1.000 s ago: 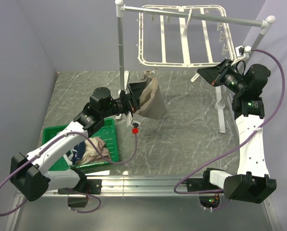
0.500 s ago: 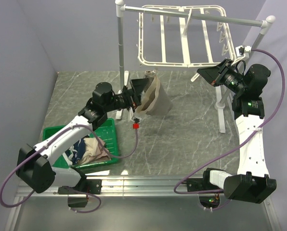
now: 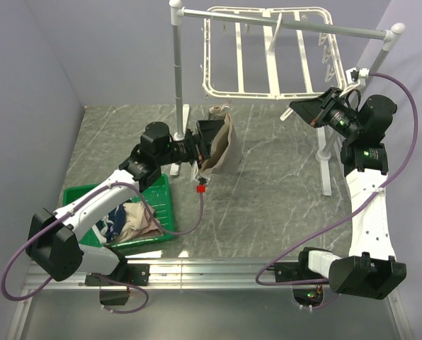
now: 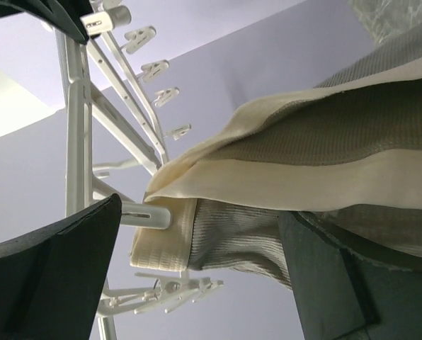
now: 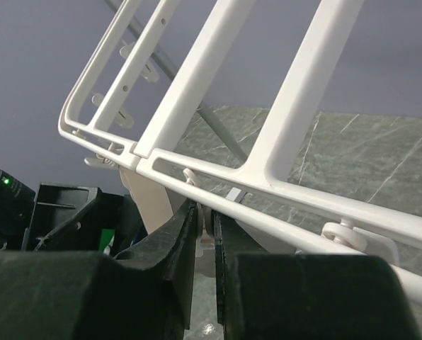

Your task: Clip the underwear to the hanger

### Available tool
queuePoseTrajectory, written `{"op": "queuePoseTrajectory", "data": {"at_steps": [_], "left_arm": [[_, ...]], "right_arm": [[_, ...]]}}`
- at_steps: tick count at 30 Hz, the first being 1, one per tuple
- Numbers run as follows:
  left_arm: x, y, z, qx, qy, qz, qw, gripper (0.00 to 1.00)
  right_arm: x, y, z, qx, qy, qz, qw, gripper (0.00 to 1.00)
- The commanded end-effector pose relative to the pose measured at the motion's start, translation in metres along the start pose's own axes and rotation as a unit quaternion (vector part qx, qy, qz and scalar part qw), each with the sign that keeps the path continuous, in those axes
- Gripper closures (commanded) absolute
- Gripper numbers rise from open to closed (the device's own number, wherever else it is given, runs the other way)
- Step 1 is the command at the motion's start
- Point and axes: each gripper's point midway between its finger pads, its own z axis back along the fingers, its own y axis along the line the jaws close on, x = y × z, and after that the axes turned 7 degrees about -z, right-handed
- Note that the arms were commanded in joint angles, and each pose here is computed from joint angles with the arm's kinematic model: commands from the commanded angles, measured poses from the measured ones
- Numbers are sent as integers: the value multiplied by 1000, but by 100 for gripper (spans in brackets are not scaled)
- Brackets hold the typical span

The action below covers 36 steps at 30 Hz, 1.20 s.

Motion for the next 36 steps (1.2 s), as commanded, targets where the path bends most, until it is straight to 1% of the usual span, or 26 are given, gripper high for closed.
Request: {"op": "queuePoseTrajectory", "data": {"at_steps": [1, 8, 13, 17, 23, 25, 27, 28, 29, 31, 33, 36], "left_arm": [[2, 40, 3, 30, -13, -134, 990, 2], [3, 23, -4, -22, -23, -150, 988, 3], [3, 23, -13, -30, -21, -169, 985, 2], [11, 15, -19, -50, -33, -170, 984, 2], [24, 11, -22, -71, -46, -192, 978, 1], [33, 8, -22, -89, -63, -202, 973, 1], [34, 3, -21, -113, -64, -214, 968, 1], [40, 1, -22, -129, -78, -213, 965, 1], [38, -3, -21, -147, -72, -216, 963, 1], [46, -7, -23, -174, -88, -218, 956, 1], [44, -11, -23, -194, -84, -225, 951, 1], [49, -20, -25, -224, -98, -227, 943, 1]], "right_arm": [[-3, 4, 1, 14, 7, 3, 1000, 100], [-4, 3, 1, 13, 9, 1, 1000, 100], [-6, 1, 1, 12, 11, -1, 1000, 100], [-7, 0, 0, 12, 13, -3, 1000, 100], [-8, 0, 0, 13, 15, -3, 1000, 100], [-8, 0, 0, 13, 15, -2, 1000, 100], [-8, 0, 0, 14, 15, -3, 1000, 100], [-8, -1, -1, 14, 16, -5, 1000, 100], [-8, 0, 0, 14, 15, -5, 1000, 100], [-9, -2, -1, 15, 15, -8, 1000, 100], [-9, -2, -1, 15, 14, -9, 1000, 100], [-10, -1, -1, 17, 15, -10, 1000, 100]]}}
